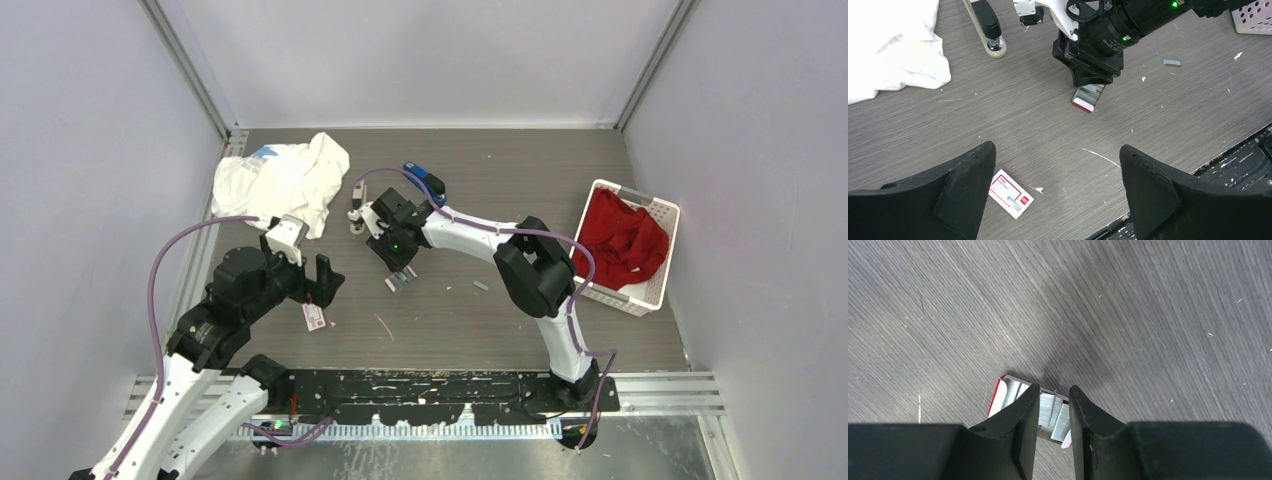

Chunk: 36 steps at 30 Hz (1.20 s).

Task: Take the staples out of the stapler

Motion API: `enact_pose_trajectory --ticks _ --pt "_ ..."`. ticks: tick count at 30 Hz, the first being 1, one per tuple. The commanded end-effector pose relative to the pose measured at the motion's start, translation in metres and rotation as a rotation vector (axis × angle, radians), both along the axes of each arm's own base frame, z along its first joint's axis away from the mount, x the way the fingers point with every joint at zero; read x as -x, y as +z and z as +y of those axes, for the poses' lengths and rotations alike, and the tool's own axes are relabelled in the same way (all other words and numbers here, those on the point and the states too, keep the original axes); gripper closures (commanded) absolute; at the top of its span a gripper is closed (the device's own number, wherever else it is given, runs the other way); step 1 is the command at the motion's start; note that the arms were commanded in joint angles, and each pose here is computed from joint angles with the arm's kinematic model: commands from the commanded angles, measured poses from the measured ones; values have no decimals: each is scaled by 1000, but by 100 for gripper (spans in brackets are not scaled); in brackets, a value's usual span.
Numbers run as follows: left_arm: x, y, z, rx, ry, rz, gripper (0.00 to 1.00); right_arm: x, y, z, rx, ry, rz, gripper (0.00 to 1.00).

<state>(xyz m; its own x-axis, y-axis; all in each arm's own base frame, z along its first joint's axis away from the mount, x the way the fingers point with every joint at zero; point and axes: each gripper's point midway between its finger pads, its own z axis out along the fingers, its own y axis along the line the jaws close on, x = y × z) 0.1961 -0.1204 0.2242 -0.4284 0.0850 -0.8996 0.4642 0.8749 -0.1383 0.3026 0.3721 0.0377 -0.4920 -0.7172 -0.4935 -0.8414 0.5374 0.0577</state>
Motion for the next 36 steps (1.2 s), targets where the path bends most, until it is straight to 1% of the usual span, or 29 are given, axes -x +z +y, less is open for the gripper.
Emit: enact_pose_trajectory --ticks 1,16,22,31,36 --pt "-5 14 -4 25 -17 -60 7 -6 15 12 -34 20 -34 67" --pt "-5 14 -4 25 -18 -61 7 1 11 14 -28 37 -18 68" --pt "-5 14 -4 25 -17 -60 7 2 11 14 -23 38 -17 74" --pt "-5 14 -4 26 -16 -60 7 1 8 12 -11 37 -20 75" --pt "-5 15 -4 27 -17 -62 7 1 8 12 -9 34 -20 80"
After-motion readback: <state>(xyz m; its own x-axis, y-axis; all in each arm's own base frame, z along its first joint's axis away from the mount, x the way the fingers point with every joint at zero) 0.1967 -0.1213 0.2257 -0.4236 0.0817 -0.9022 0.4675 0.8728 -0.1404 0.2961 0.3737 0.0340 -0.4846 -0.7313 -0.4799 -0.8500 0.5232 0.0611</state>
